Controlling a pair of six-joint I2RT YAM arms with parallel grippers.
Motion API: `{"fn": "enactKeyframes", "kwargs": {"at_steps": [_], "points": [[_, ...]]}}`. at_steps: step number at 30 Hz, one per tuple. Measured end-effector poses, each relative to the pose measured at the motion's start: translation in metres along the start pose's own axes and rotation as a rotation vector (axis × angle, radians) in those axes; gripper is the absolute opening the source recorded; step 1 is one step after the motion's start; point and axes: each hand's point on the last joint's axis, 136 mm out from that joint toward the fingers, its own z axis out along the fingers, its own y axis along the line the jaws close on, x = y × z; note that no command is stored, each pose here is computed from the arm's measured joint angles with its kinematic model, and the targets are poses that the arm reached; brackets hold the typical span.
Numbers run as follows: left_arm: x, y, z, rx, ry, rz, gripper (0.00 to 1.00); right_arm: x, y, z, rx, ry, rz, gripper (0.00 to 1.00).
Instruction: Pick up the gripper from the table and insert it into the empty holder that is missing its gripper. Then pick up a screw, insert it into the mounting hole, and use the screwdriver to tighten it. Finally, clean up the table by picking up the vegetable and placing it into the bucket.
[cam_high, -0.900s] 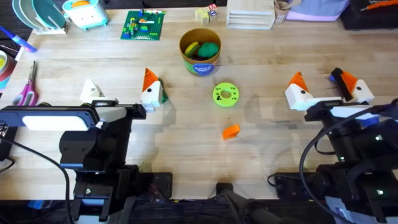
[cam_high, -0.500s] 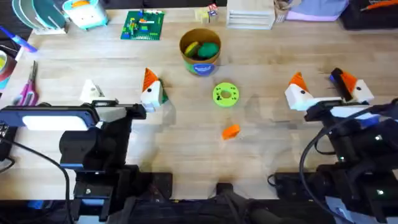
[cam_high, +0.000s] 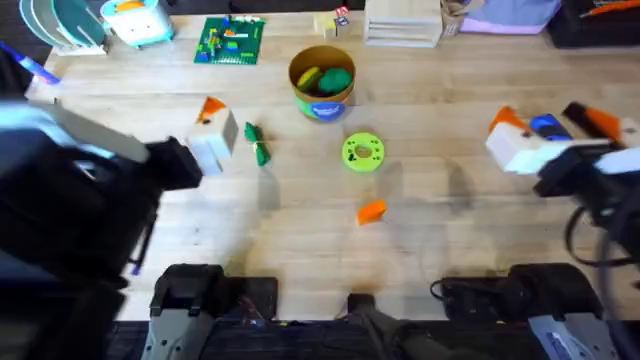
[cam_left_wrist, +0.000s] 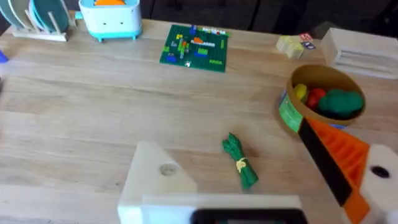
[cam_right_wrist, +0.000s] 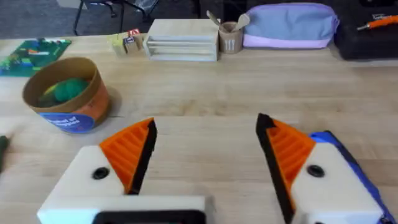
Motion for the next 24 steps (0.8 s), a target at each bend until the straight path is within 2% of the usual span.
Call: {"fn": "enactKeyframes", "kwargs": {"at_steps": [3, 6, 11, 18, 24], "points": [[-0.014, -0.001, -0.008, -0.019, 0.123, 0.001, 0.993, -0.024, 0.003, -0.011, 0.0, 0.049, 0.011, 0.992], [-0.023, -0.002, -0.007, -0.036, 0.243, 0.005, 0.993, -0.034, 0.006, -0.013, -0.011, 0.137, 0.032, 0.991], [-0.035, -0.005, 0.012, -0.049, 0.34, 0.01, 0.993, -0.047, 0.017, -0.003, -0.07, 0.195, 0.048, 0.991], [-0.006, -0.005, 0.031, -0.056, 0.504, 0.013, 0.993, -0.046, 0.023, -0.002, -0.103, 0.209, 0.057, 0.991], [0.024, -0.011, 0.057, -0.047, 0.658, -0.062, 0.993, -0.046, 0.024, -0.002, -0.111, 0.209, 0.058, 0.992]]}}
